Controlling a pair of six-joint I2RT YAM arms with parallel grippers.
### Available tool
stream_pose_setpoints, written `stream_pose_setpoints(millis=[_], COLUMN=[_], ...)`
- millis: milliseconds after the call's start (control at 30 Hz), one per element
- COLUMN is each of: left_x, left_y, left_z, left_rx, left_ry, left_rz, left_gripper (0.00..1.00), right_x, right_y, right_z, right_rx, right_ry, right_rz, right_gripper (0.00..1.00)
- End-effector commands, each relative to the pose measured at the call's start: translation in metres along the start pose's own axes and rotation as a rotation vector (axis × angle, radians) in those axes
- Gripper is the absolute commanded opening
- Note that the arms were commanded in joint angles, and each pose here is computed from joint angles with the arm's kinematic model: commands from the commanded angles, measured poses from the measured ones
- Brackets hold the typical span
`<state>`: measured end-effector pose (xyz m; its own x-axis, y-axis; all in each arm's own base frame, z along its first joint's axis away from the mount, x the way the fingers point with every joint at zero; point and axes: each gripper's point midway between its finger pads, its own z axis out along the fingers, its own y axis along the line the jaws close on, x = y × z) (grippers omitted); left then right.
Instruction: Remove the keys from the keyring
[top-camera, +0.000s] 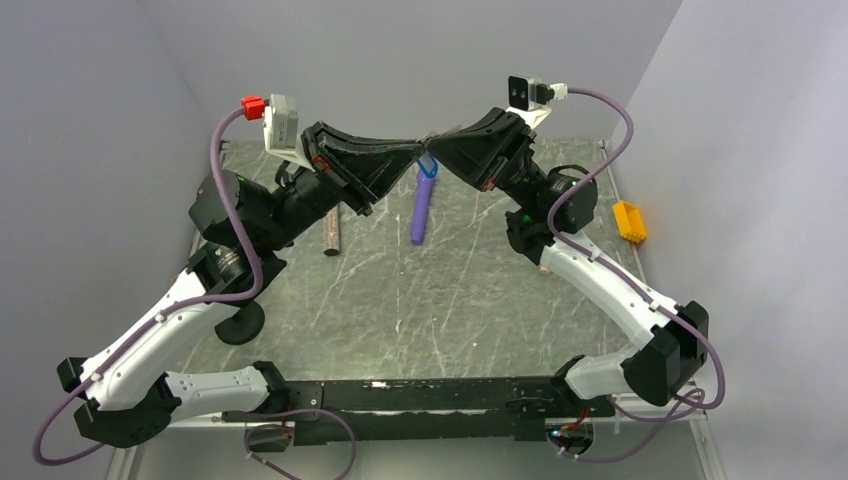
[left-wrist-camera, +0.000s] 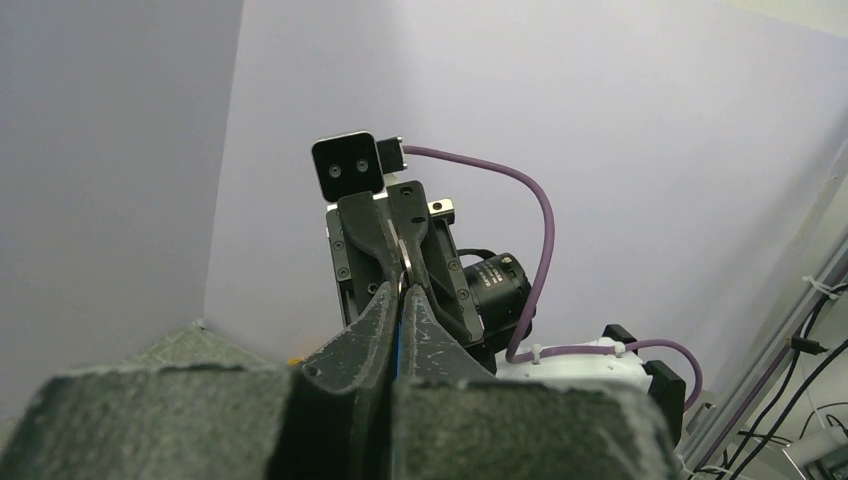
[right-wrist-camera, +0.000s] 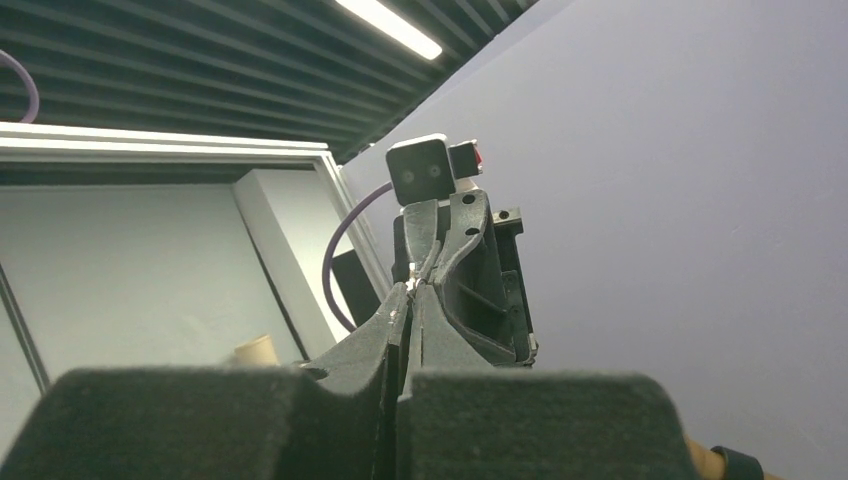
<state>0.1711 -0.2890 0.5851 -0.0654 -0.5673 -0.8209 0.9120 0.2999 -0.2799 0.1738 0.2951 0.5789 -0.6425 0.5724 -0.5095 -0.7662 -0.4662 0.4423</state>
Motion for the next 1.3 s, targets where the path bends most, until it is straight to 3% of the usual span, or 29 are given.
stream_pose_setpoints(millis=[0, 300, 800, 1267], left_x=[-0.017, -0.014, 0.017, 0.045], left_y=[-0.018, -0.018, -0.028, -0.02], left_z=[0.002, -0.003, -0.024, -0.054], left_rx=[0.07, 0.06, 0.12, 0.12], left_ry=[-0.031, 0.011, 0.341, 0.518], left_rz=[-0.005, 0.015, 0.154, 0.207], left_gripper=[0.0, 0.0, 0.0, 0.0], right_x=[0.002, 0.009, 0.035, 0.069], right_y=[0.022, 0.02, 0.001, -0.025], right_z=[0.005, 0.003, -0.014, -0.048], right_rx=[-0.058, -0.033, 0.139, 0.277], right_ry=[0.026, 0.06, 0.201, 0.397], right_rz=[-0.03, -0.039, -0.164, -0.235], right_gripper=[0.0, 0.0, 0.0, 0.0])
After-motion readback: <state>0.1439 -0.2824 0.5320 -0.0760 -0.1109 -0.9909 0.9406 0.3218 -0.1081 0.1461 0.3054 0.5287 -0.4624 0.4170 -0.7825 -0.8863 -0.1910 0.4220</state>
